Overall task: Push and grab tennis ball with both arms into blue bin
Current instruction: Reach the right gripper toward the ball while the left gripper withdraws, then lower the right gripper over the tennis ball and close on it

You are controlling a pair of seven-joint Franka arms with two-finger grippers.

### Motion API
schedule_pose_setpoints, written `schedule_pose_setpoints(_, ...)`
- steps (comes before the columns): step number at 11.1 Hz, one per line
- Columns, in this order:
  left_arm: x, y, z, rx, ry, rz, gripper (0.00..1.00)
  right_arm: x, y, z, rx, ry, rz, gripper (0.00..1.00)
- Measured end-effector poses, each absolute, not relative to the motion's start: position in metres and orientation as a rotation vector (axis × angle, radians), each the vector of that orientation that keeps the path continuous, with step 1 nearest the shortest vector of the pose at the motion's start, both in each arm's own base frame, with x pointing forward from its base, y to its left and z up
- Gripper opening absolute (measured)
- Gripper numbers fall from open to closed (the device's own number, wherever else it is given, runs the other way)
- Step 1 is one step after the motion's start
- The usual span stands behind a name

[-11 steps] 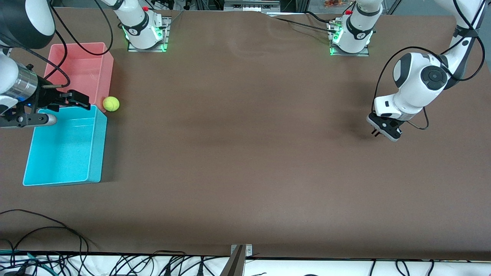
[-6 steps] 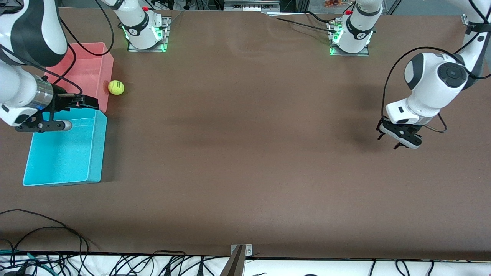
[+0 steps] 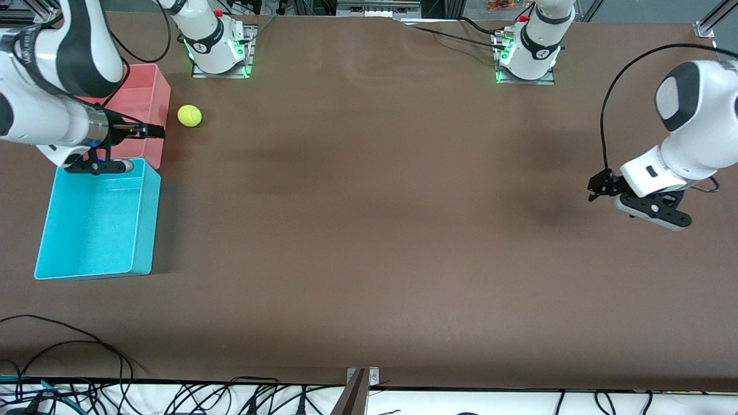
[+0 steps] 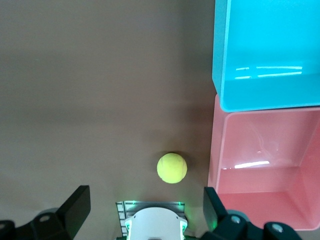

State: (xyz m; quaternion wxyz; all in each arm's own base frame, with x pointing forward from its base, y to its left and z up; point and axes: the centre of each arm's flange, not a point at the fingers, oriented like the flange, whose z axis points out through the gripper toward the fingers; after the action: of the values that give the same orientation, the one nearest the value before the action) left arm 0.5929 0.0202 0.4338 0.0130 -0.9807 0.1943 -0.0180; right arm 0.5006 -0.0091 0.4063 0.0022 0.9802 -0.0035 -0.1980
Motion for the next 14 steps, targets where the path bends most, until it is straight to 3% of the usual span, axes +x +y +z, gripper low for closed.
schedule_pose_setpoints(6, 0.592, -0.059, 0.515, -3.087, 0.154, 0.024, 1.0, 0.438, -0.001, 0.342, 3.03, -0.023, -0.778, 1.0)
schedule_pose_setpoints(10, 0.595, -0.038, 0.536, -3.16, 0.012, 0.011, 1.0, 0.413, 0.006, 0.294, 2.98, 0.001, -0.913, 1.0)
schedule_pose_setpoints(14, 0.596, -0.045, 0.548, -3.177, 0.008, -0.018, 1.0, 0.371, 0.014, 0.228, 2.973, 0.038, -0.904, 1.0)
